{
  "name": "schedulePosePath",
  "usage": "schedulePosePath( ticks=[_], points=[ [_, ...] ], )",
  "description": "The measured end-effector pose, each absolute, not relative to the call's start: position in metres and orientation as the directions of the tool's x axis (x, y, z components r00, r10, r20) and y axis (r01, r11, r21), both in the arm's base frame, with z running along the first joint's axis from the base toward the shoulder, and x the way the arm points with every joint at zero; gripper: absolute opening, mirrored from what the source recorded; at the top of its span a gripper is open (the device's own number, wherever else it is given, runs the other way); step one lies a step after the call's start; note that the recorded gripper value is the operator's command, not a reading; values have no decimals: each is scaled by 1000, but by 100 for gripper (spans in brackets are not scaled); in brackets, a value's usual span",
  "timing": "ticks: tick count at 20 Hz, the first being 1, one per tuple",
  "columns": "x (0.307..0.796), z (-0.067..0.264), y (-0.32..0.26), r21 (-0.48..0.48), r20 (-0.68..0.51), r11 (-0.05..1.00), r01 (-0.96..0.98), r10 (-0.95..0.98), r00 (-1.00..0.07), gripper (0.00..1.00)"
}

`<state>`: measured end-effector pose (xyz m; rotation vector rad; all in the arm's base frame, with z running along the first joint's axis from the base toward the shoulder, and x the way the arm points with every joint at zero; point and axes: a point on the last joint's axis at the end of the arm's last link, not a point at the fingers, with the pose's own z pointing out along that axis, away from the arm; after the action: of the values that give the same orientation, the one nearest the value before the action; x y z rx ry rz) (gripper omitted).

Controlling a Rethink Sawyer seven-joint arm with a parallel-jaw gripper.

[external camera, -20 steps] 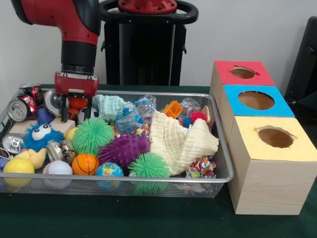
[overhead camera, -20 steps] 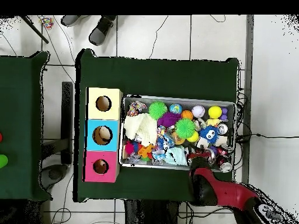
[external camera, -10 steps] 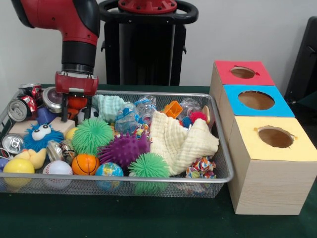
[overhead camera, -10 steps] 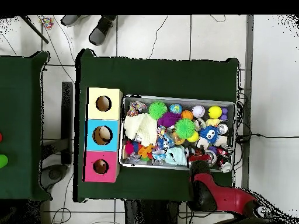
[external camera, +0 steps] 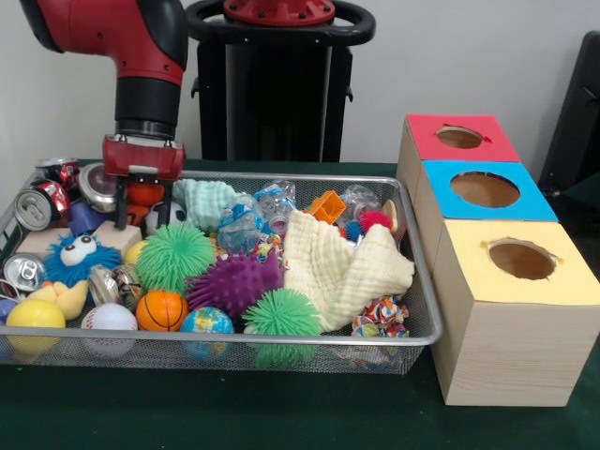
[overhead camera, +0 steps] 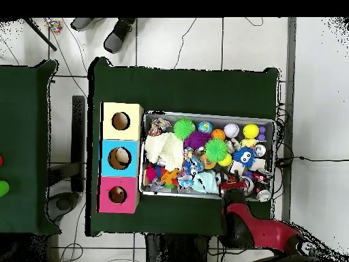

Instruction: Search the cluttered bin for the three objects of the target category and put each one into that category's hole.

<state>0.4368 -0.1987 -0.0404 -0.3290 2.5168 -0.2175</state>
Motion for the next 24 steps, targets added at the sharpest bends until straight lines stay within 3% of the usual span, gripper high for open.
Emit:
schedulePosePath(
  ticks=[4,5,24],
  points=[
    [434,-41,-204,-225,-539,956,-185,-281,-794,100],
    [434,-41,-207,-226,-543,957,-182,-279,-792,0],
    [430,-39,-216,-233,-545,954,-189,-289,-787,0]
  ],
)
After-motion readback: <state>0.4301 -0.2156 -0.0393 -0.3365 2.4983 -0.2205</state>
